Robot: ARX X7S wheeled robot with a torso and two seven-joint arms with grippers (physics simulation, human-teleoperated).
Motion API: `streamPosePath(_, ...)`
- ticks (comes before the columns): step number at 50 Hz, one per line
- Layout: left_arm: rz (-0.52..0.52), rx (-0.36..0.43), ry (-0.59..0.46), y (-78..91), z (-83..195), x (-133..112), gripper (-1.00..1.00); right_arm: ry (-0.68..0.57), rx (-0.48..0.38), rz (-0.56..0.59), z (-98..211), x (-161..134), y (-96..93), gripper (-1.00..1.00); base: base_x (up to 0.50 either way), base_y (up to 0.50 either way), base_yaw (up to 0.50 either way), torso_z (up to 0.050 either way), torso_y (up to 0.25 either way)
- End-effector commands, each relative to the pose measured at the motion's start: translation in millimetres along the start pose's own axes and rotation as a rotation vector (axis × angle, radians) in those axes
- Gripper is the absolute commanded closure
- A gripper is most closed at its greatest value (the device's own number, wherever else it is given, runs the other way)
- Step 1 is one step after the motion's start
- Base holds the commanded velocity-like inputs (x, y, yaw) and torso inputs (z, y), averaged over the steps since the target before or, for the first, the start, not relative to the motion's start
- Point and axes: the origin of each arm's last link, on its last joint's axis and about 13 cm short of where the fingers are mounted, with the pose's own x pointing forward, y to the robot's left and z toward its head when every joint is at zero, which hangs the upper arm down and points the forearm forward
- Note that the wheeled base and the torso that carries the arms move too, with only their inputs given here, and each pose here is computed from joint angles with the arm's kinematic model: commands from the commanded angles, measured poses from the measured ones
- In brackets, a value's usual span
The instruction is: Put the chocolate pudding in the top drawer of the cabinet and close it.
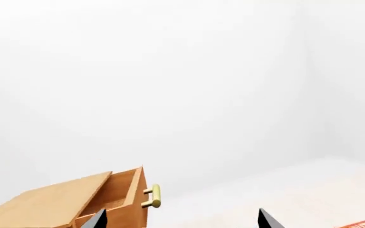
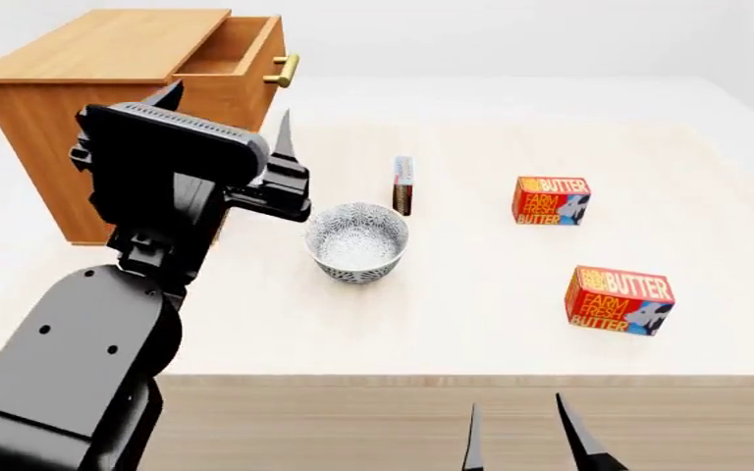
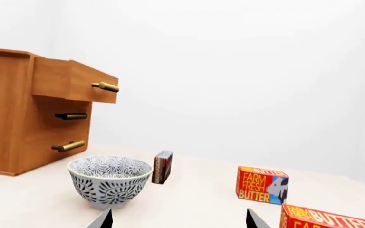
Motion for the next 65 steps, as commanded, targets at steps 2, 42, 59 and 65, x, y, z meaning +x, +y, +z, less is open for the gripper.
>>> streamPosePath(2, 0.018, -0.003, -0.069, 6.7, 32, 8, -1.00, -0.006, 0.006, -0.002, 2, 1, -0.8, -1.00, 0.00, 0.00, 0.00, 0.000, 0.000)
streamPosePath(42, 0.065, 0.029, -0.094, 9.7, 34, 8, -1.00, -0.033, 0.005, -0.005, 7, -8, -4.7, -1.00, 0.12, 0.00, 0.00, 0.000, 0.000)
streamPosePath(59, 0.072, 0.035, -0.091, 10.3, 32, 8, -1.00, -0.034, 0.007, 0.000, 6, -7, -3.8, -1.00, 0.14, 0.00, 0.00, 0.000, 0.000)
streamPosePath(65, 0.070, 0.043, -0.091, 9.3, 31, 8, -1.00, -0.032, 0.010, 0.004, 6, -8, -3.8, -1.00, 0.14, 0.00, 0.00, 0.000, 0.000)
